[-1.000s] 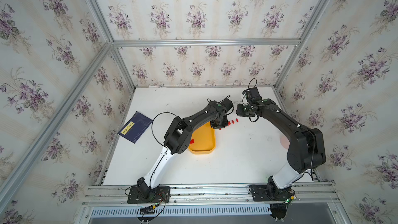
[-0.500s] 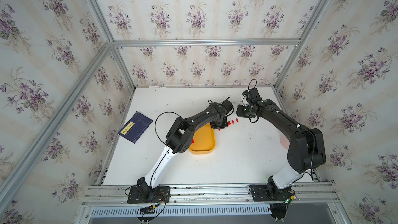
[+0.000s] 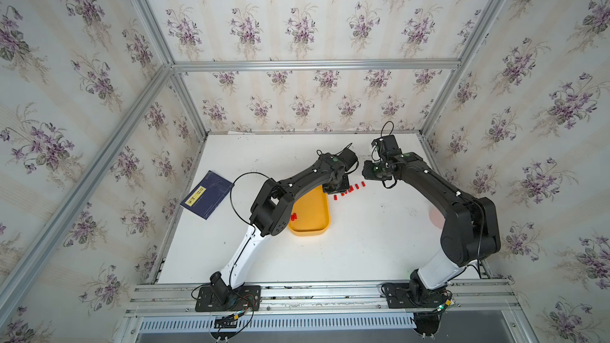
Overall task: Take the screw protection sleeves out of the storage box
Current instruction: Pick up the screw protection sleeve from the storage box.
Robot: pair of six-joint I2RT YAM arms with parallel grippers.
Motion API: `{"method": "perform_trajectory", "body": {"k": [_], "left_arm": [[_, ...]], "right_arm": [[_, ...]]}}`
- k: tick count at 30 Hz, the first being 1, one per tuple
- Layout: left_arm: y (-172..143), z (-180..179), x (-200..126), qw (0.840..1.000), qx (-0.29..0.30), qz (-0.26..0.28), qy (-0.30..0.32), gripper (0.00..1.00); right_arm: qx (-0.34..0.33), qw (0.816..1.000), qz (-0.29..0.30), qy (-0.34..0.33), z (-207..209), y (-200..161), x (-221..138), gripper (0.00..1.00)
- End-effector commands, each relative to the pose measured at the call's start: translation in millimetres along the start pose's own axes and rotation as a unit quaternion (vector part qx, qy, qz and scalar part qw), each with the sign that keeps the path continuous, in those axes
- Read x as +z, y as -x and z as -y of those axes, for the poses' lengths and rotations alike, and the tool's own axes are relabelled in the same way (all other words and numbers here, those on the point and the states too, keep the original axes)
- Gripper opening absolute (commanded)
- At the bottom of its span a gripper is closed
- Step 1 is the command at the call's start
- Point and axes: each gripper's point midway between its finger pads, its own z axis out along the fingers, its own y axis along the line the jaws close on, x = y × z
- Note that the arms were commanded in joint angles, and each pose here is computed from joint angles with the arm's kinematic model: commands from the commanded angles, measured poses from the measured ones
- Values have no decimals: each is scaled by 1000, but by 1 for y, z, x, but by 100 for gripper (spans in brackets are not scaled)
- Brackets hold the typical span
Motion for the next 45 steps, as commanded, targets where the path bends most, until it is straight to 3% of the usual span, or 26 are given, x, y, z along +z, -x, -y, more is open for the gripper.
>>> {"method": "perform_trajectory", "body": {"k": [1, 8, 12, 16, 21, 32, 45], "left_arm": [[6, 7, -21, 1000, -1, 13, -20, 35], [5, -13, -90, 998, 35, 30, -38, 50], [-21, -56, -115, 997, 81, 6, 8, 53], [-54, -105, -125, 994, 89, -24, 62, 53], [-65, -129, -112, 994, 56, -35, 87, 51], [-75, -154, -60, 987, 39, -62, 143, 43], [-86, -174, -37, 983, 23, -71, 170, 36]], "right_arm": [[4, 1000, 13, 5, -3, 7, -5, 38], [10, 1000, 18, 11, -5, 10, -8, 38], [10, 1000, 17, 9, -4, 9, -7, 38], [11, 1000, 12, 12, -5, 9, -5, 38], [14, 1000, 8, 20, -9, 10, -1, 38], [4, 1000, -2, 25, -12, 12, 3, 38], [3, 1000, -16, 21, -8, 3, 11, 38]]}}
